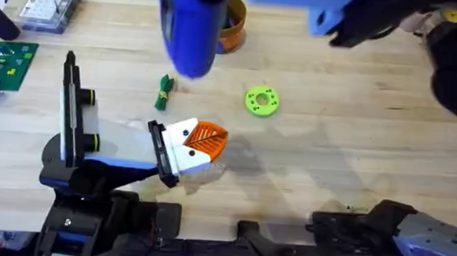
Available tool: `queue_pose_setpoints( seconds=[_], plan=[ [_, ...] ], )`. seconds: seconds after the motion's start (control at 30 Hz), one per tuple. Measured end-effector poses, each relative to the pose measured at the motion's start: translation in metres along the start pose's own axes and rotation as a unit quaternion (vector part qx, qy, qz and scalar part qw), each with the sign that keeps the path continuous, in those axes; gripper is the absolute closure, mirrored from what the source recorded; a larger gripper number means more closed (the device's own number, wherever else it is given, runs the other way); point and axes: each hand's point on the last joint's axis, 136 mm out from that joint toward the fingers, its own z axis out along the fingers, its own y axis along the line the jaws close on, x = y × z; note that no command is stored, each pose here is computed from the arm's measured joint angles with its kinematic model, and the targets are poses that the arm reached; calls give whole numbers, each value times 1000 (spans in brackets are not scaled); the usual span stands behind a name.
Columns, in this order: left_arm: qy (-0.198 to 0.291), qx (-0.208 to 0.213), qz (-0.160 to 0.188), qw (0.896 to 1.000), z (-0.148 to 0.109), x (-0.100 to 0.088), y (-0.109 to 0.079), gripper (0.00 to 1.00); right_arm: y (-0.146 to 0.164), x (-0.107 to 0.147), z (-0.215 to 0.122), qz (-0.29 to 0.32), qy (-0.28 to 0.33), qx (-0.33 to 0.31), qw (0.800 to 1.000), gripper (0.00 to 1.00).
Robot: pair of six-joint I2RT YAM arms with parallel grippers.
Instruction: Pick up the gripper from the table and insert it into the empty holder that is missing its gripper. Then pick up a screw, insert it into the mounting hole, and use the screwdriver to tighten it. Finally, clean up the table by picking up the vegetable and placing it into the bucket.
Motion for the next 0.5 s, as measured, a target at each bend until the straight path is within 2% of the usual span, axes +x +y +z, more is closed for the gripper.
queue_pose_setpoints(
  seconds=[0.2,0.5],
  plan=[
    [0,0,0,1000,0,0,0,989,15,10,10,27,7,-40,999,950],
    [0,0,0,1000,0,0,0,987,25,26,14,31,12,-56,998,950]
  ],
)
